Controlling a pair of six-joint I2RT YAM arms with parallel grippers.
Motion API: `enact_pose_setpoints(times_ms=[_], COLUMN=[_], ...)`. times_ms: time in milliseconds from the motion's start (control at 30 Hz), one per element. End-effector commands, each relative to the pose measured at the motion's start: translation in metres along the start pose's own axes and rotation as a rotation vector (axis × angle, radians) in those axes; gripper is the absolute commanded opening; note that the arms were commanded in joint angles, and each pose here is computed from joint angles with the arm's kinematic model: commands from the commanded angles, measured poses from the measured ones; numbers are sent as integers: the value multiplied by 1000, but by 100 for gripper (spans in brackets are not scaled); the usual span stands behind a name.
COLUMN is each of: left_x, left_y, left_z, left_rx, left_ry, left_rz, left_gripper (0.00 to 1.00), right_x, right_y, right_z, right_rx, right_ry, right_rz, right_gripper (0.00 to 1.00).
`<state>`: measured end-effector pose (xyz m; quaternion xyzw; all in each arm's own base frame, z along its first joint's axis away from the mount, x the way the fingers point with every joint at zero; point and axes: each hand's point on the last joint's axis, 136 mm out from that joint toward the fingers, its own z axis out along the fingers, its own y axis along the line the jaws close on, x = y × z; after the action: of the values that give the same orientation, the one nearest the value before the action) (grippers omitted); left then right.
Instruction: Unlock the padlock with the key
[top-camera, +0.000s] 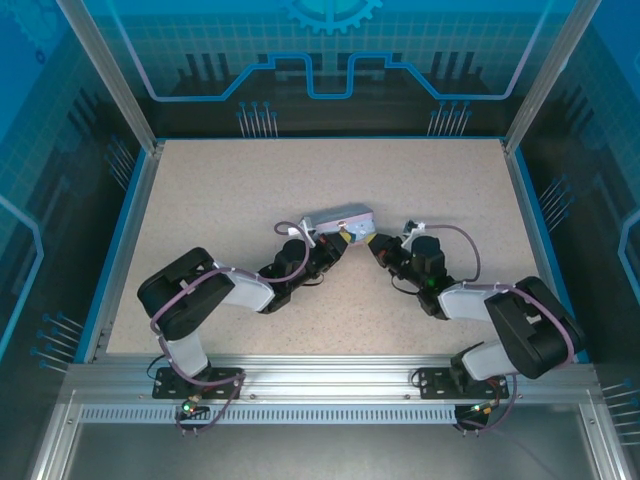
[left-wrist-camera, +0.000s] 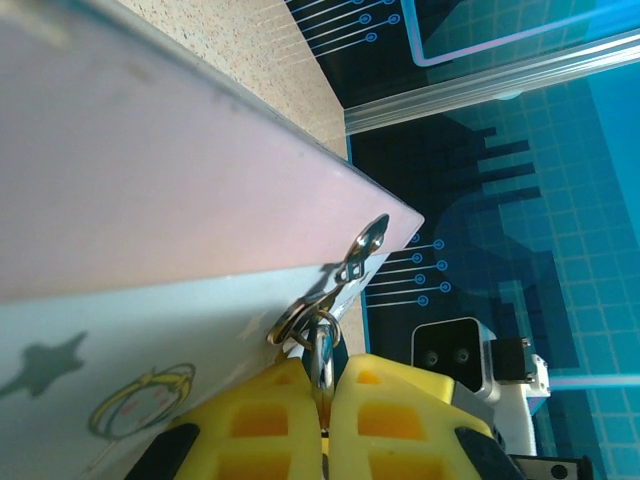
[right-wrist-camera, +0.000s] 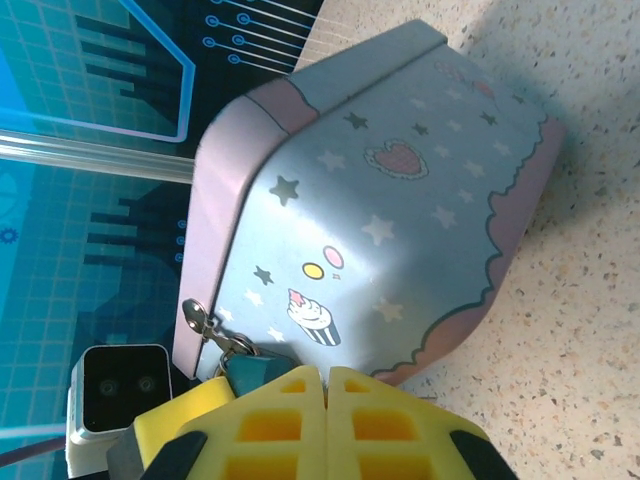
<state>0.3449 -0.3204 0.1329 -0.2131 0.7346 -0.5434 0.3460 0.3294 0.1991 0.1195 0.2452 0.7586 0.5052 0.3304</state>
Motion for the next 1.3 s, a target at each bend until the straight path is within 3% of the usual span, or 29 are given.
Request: enact_pose_setpoints(times_ms=[0,1267], left_x=[-14,-11], left_y=[-41,-38], left_z=[4,7], left_rx=[136,142], left_ry=[-60,-52], left_rz=[-16,-34], left_gripper=[0,0], right_x=[-1,4], right_y=[14,27], right_z=[6,10], right_rx=[-47,-93], right_ry=[-21,-19], right_rz=[1,-12], right_gripper=[2,2])
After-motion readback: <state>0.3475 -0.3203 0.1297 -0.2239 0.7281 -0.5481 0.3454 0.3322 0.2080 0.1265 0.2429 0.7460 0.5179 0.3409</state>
